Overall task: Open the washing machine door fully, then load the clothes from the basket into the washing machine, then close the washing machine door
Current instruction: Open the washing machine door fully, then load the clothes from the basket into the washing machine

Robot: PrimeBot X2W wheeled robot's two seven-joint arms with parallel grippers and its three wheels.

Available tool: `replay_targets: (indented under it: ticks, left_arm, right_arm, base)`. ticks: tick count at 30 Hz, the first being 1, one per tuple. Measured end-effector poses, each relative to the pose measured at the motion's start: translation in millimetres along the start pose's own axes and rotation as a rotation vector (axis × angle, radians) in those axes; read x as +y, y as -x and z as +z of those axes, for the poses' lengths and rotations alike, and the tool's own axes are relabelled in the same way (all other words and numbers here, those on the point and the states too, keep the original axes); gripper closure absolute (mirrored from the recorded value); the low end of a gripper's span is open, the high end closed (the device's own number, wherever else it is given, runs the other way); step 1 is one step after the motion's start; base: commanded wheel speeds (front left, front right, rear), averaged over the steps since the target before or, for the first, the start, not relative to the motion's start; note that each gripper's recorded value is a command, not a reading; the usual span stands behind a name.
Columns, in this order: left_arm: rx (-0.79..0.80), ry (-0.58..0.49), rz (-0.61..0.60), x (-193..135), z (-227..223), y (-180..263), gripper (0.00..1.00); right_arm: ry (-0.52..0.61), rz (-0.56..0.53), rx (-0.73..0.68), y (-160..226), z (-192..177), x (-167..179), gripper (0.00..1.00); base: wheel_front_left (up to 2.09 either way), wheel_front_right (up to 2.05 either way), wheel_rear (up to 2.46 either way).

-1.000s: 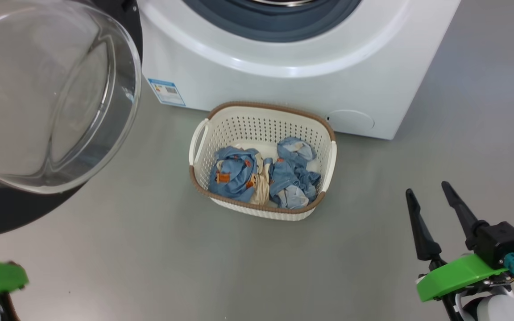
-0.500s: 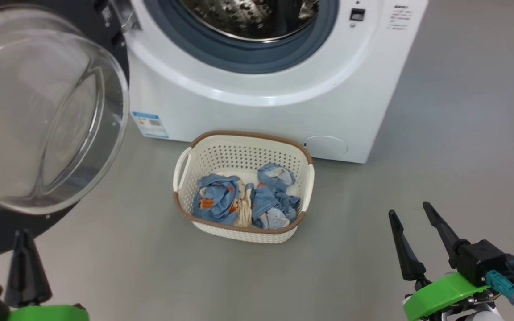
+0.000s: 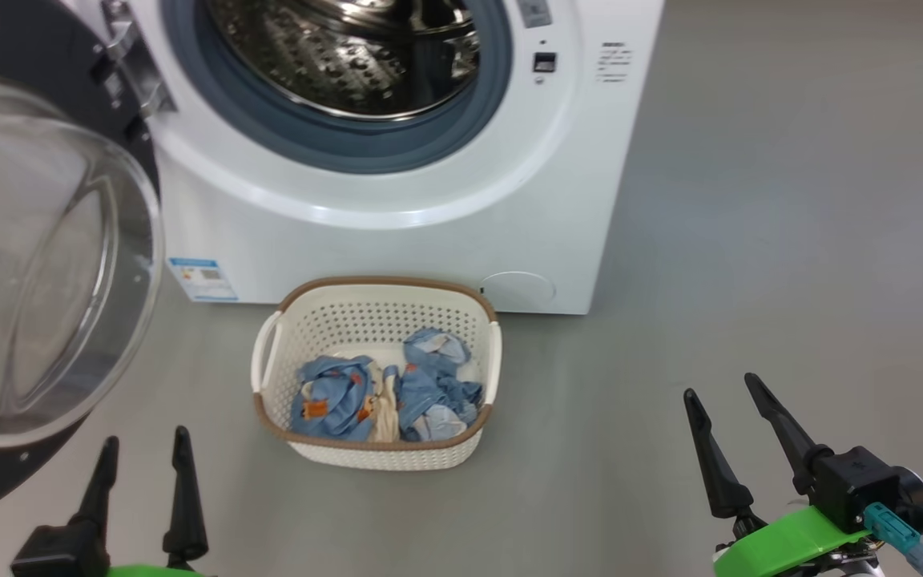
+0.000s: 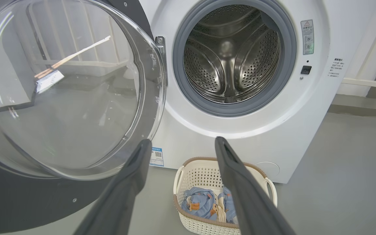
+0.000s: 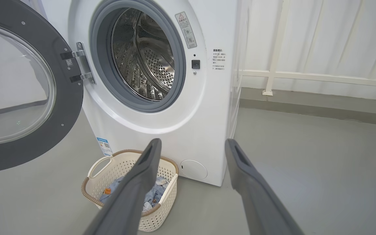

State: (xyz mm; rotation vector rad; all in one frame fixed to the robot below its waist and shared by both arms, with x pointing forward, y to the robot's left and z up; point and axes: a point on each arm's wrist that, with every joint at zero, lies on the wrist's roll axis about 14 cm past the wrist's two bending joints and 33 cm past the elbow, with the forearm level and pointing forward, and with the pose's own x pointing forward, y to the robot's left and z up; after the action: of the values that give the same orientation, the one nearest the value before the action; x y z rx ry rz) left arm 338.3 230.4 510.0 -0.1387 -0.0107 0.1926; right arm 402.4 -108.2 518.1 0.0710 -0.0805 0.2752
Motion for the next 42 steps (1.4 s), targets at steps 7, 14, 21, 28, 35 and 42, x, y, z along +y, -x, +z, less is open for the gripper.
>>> replay_targets:
  ticks: [7,14,21,28,35,42]
  left_arm:
    - [0.023,0.010,-0.072,-25.2,-7.3,-2.1,0.00]
    - [0.050,0.013,-0.124,-41.4,-15.8,0.9,0.00]
    - [0.069,0.013,-0.163,-54.0,-19.3,3.2,0.00]
    - [0.066,0.013,-0.176,-58.1,-18.1,4.2,0.00]
    - [0.072,0.010,-0.181,-59.8,-19.7,4.9,0.00]
    - [0.069,0.007,-0.176,-59.4,-19.4,4.5,0.00]
  right_arm:
    - [-0.004,-0.046,-0.020,17.2,9.2,-11.9,0.00]
    - [0.002,-0.091,-0.053,30.3,21.8,-23.8,0.00]
    - [0.003,-0.119,-0.044,45.4,21.5,-29.2,0.00]
    - [0.004,-0.128,-0.053,49.7,25.1,-31.0,0.00]
    - [-0.001,-0.138,-0.053,53.0,25.0,-33.1,0.00]
    - [-0.002,-0.147,-0.051,55.8,24.4,-35.3,0.00]
  base:
    - [0.00,0.00,0.00]
    - [0.00,0.00,0.00]
    - [0.00,0.00,0.00]
    - [0.00,0.00,0.00]
    - [0.00,0.00,0.00]
    - [0.00,0.00,0.00]
